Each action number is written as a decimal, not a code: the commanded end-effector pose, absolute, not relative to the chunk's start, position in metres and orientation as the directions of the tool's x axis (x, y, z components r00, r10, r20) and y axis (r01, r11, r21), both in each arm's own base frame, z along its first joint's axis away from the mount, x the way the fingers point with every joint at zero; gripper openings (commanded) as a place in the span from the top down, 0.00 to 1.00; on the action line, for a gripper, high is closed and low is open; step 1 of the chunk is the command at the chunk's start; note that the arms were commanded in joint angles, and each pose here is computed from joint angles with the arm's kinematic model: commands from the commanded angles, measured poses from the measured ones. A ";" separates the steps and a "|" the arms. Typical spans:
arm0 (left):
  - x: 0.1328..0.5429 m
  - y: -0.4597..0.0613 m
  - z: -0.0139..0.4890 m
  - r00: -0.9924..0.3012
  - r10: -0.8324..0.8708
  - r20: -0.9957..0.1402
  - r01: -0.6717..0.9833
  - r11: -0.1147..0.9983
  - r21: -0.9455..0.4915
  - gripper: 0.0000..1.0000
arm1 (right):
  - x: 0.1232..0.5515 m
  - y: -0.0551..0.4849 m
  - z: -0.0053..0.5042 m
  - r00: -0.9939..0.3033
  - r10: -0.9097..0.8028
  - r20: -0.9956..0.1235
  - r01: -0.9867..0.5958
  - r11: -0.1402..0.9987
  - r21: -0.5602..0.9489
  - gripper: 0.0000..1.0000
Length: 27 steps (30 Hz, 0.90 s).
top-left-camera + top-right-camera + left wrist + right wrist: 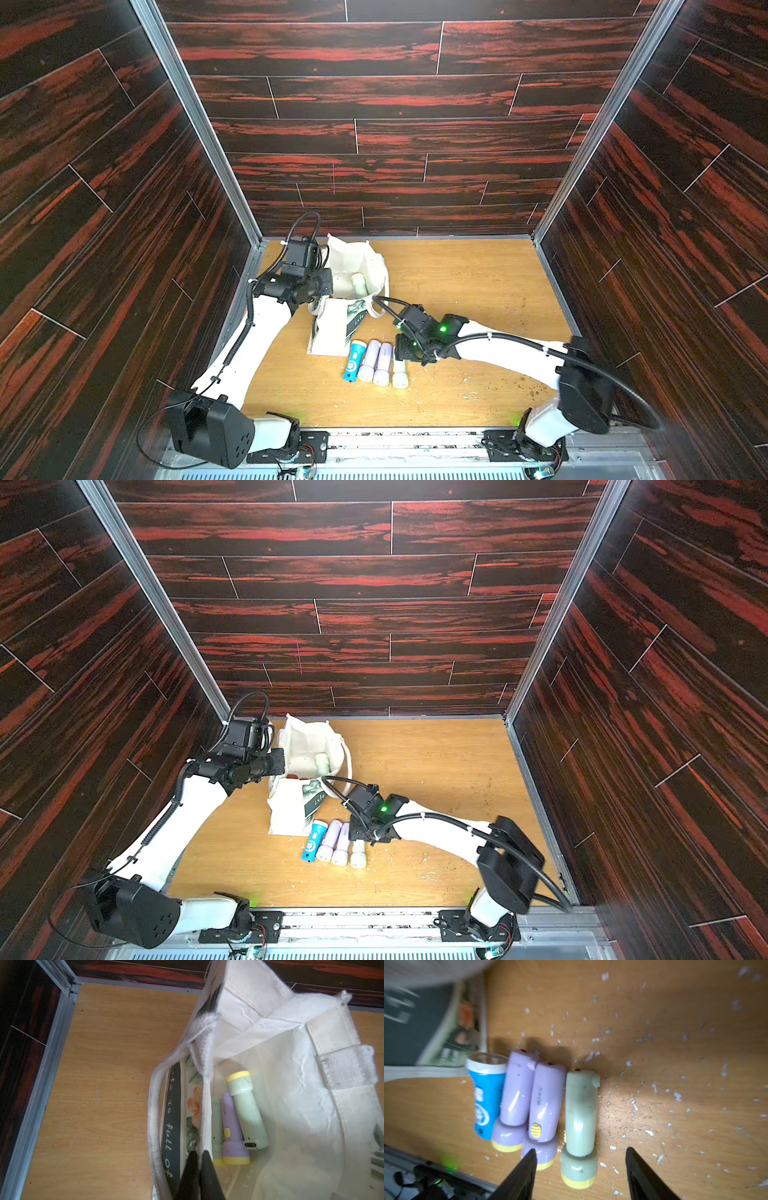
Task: Put the flashlights into the tote bags
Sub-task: Place the flashlight in the canvas bag, then pick up the flashlight from the center of the board.
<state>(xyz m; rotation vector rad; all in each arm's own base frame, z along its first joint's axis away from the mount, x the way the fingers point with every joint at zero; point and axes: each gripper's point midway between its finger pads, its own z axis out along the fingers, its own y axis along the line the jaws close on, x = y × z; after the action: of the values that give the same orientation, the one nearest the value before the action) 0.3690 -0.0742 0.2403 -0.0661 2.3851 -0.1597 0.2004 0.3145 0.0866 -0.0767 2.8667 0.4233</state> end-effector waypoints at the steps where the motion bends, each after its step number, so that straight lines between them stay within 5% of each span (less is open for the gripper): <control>1: 0.362 -0.075 0.241 -0.733 -0.081 -0.676 0.020 0.990 -0.141 1.00 | 0.194 0.320 0.075 -0.982 -0.009 -0.187 -0.057 0.966 0.252 0.31; 27: 0.362 -0.079 0.242 -0.730 -0.092 -0.677 0.031 0.985 -0.167 1.00 | 0.195 0.324 0.031 -0.993 -0.069 -0.093 -0.078 0.992 0.102 0.40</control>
<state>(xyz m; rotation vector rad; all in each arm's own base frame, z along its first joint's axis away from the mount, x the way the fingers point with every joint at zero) 0.3699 -0.0809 0.2419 -0.0494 2.3795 -0.2097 0.1992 0.3257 0.0399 -0.1057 3.0129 0.2198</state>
